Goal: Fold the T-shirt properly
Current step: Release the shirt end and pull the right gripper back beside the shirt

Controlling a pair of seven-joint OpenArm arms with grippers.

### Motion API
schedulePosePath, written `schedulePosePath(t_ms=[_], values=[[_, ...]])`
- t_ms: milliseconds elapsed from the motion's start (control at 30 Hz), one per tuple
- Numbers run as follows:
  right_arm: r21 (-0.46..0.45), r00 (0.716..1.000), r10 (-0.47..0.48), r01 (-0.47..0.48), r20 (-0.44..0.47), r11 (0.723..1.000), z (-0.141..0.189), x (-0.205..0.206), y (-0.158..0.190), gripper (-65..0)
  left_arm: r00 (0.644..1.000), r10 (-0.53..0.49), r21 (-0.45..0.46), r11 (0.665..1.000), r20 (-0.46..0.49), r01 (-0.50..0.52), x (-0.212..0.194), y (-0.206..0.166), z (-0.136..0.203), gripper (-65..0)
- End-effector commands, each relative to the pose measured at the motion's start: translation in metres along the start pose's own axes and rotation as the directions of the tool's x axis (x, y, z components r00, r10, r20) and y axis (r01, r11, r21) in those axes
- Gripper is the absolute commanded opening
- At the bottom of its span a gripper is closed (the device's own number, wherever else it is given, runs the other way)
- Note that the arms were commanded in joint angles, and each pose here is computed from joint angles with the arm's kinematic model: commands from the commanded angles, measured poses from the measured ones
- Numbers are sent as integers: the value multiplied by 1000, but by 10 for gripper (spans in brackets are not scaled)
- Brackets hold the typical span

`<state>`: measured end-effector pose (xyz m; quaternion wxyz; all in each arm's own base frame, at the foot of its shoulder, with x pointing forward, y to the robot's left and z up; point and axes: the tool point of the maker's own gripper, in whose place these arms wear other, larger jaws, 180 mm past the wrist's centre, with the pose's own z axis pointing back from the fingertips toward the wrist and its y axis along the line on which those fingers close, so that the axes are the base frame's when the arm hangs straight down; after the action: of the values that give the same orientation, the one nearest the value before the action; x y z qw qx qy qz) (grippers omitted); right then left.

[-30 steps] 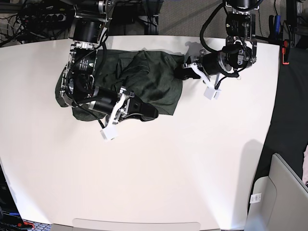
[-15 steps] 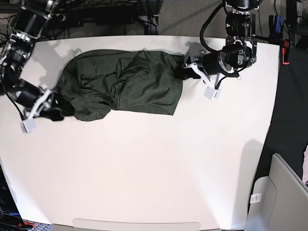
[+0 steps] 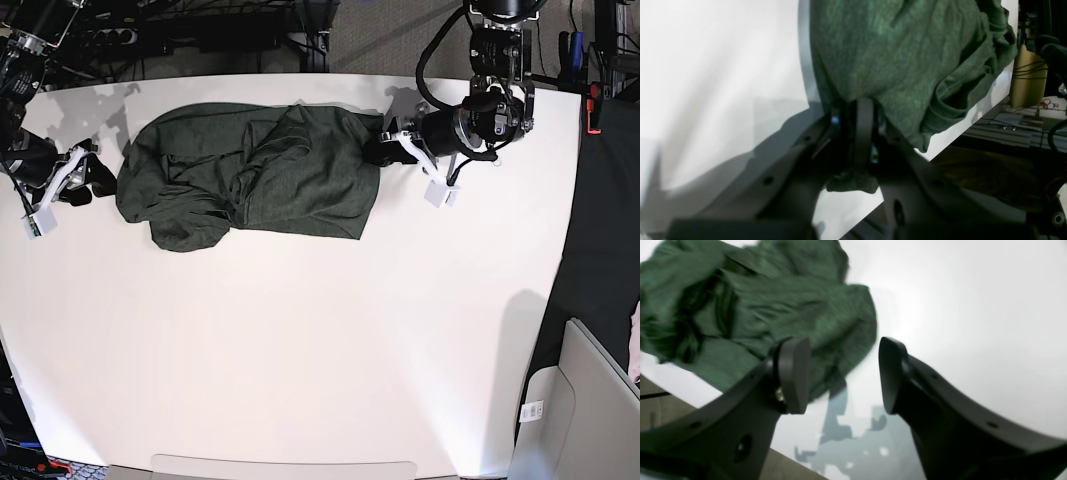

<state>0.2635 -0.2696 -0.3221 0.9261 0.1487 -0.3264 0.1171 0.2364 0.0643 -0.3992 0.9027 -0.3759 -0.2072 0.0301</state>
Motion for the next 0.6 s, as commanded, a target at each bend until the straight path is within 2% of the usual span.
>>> schedulePosePath(t_ms=[0, 100, 233, 267, 433, 567], values=[[-17, 999, 35, -35, 27, 999, 6, 12, -3, -321, 1000, -16, -20, 1000, 19, 16, 7, -6, 2, -625], [-40, 999, 32, -32, -7, 999, 6, 3, -8, -284, 1000, -16, -20, 1000, 19, 16, 7, -6, 2, -625], [-50, 999, 32, -33, -14, 998, 5, 2, -10, -130, 1000, -16, -20, 1000, 19, 16, 7, -6, 2, -625], [-50, 999, 32, -32, -12, 998, 5, 3, -10, -109, 1000, -16, -20, 1000, 19, 16, 7, -6, 2, -625], [-23, 999, -34, 34, -12, 999, -7, -6, -9, -150, 1000, -16, -20, 1000, 19, 16, 7, -6, 2, -625], [20, 990, -142, 143, -19, 990, -25, -23, -11, -167, 1000, -16, -20, 1000, 18, 16, 7, -6, 2, -625]])
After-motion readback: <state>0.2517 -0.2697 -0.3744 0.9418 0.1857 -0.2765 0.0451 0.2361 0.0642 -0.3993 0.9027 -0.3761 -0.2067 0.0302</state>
